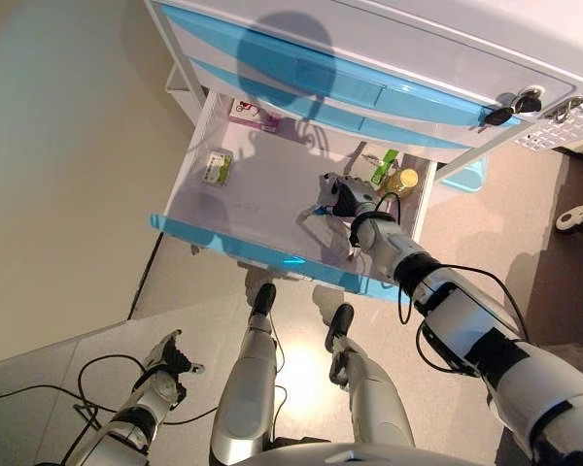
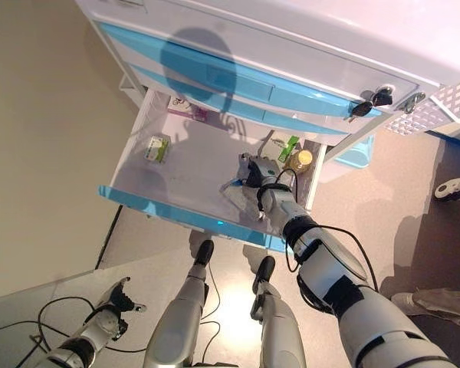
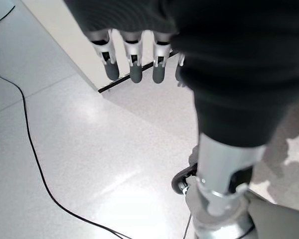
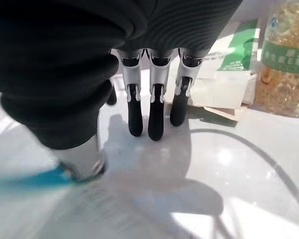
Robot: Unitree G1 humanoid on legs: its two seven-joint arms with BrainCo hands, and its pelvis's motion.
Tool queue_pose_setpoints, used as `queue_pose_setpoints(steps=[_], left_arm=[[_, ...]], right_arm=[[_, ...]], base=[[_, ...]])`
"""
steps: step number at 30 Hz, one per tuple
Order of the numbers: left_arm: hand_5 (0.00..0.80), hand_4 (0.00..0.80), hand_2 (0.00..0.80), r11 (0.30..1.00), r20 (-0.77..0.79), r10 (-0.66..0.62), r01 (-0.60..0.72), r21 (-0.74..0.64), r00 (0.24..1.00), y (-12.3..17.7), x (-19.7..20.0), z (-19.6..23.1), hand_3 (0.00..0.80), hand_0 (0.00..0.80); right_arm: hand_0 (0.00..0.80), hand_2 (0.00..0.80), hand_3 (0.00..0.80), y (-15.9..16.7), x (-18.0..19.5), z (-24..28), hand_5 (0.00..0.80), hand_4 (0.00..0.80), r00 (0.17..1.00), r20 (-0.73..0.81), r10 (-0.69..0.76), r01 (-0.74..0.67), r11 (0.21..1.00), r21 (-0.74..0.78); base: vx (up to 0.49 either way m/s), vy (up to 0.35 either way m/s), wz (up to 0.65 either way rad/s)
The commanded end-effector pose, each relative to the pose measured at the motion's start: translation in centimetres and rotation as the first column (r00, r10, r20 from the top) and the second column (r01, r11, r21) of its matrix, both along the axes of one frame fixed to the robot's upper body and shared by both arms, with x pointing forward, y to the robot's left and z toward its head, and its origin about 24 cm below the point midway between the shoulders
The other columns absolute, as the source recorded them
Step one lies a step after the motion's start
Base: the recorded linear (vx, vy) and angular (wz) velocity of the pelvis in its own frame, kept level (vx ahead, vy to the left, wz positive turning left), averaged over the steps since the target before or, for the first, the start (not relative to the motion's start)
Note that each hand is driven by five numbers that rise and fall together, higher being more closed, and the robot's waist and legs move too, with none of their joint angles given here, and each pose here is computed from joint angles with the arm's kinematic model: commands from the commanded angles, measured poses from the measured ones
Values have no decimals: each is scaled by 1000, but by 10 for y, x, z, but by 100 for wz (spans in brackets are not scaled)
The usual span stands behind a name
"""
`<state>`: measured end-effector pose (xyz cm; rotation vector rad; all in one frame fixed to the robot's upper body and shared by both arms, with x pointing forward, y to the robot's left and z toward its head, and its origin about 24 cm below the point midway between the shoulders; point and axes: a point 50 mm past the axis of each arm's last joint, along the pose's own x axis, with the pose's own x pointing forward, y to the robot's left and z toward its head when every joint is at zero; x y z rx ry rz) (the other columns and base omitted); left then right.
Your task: Open the drawer and pick up the medicine
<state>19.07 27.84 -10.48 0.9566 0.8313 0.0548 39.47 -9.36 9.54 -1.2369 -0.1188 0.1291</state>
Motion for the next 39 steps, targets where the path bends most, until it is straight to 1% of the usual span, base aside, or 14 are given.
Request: queue_pose_setpoints(steps=[1, 7, 18, 31, 39], left_arm=[[0, 0, 0, 997, -13, 72, -72, 10, 997, 6, -7, -3, 0, 0], [0, 0, 0, 996, -13, 86, -86, 13, 996, 7, -9, -3, 0, 0], [0, 0, 0, 996, 2, 93, -93, 4, 996, 6, -8, -3, 0, 0], [0, 0, 0, 995, -1, 104, -104, 4, 995, 6, -8, -3, 0, 0], [0, 0, 0, 994, 0, 108, -108, 7, 994, 7, -8, -3, 0, 0]], right_arm=[[0, 0, 0, -3, -5, -8, 0, 0, 1000, -23, 11, -10, 999, 40], [0, 0, 0, 3, -12, -12, 0, 0, 998, -17, 59, -58, 997, 47], [0, 0, 0, 5, -19, -13, 0, 0, 995, -2, 99, -98, 992, 77], [0, 0, 0, 17, -32, -16, 0, 0, 981, -1, 193, -192, 977, 95], [0, 0, 0, 25, -36, -7, 0, 0, 969, 35, 244, -246, 961, 129]], base=[[0, 0, 0], [-2, 3, -4], [0, 0, 0], [0, 0, -3], [0, 0, 0]])
